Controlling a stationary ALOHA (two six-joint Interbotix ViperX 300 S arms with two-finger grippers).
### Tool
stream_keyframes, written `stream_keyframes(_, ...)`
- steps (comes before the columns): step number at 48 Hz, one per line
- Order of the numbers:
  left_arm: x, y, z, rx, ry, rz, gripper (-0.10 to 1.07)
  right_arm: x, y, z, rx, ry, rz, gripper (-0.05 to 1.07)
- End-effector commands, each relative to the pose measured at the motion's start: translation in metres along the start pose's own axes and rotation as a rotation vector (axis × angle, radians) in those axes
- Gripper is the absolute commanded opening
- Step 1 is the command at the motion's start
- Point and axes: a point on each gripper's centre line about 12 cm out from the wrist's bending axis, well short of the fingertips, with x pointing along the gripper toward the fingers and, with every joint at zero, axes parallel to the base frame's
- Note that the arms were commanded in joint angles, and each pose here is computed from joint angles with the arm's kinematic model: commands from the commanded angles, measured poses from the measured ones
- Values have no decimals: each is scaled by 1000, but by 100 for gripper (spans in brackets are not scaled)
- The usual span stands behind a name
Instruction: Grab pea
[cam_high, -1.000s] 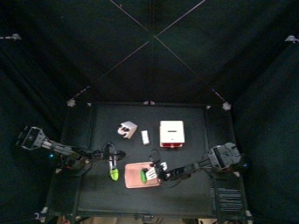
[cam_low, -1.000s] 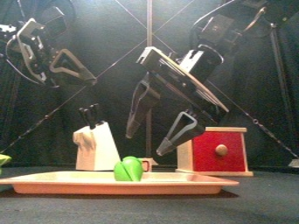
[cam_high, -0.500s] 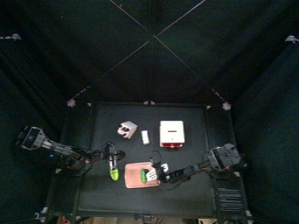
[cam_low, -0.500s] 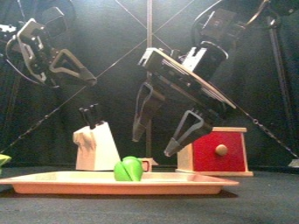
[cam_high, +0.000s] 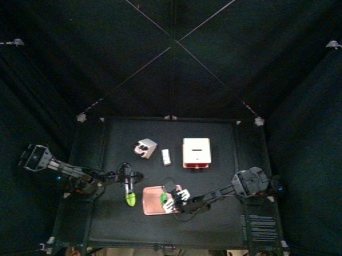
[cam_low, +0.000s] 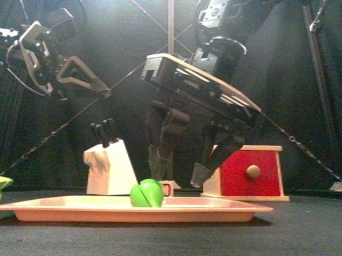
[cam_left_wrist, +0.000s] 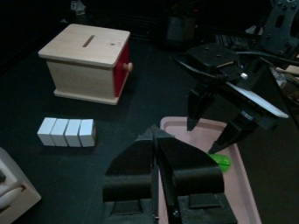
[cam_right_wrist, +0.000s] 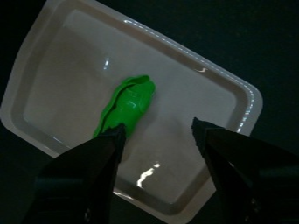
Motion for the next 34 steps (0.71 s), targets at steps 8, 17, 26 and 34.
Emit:
stream_keyframes(8, 1, -1, 5, -2, -16, -1, 38, -14, 10, 14, 27, -19, 50, 93)
stream_keyframes(17, 1, -1, 5, -2, -16, -1, 38, -19, 14, 17, 21, -34, 65, 93)
stream_keyframes(26, 1, -1, 5, -1, -16, -1, 38, -25, 22, 23, 6, -64, 92, 93)
stream_keyframes(34, 1, -1, 4, -1, -13, 0, 38, -23, 23, 23, 9, -60, 90, 93)
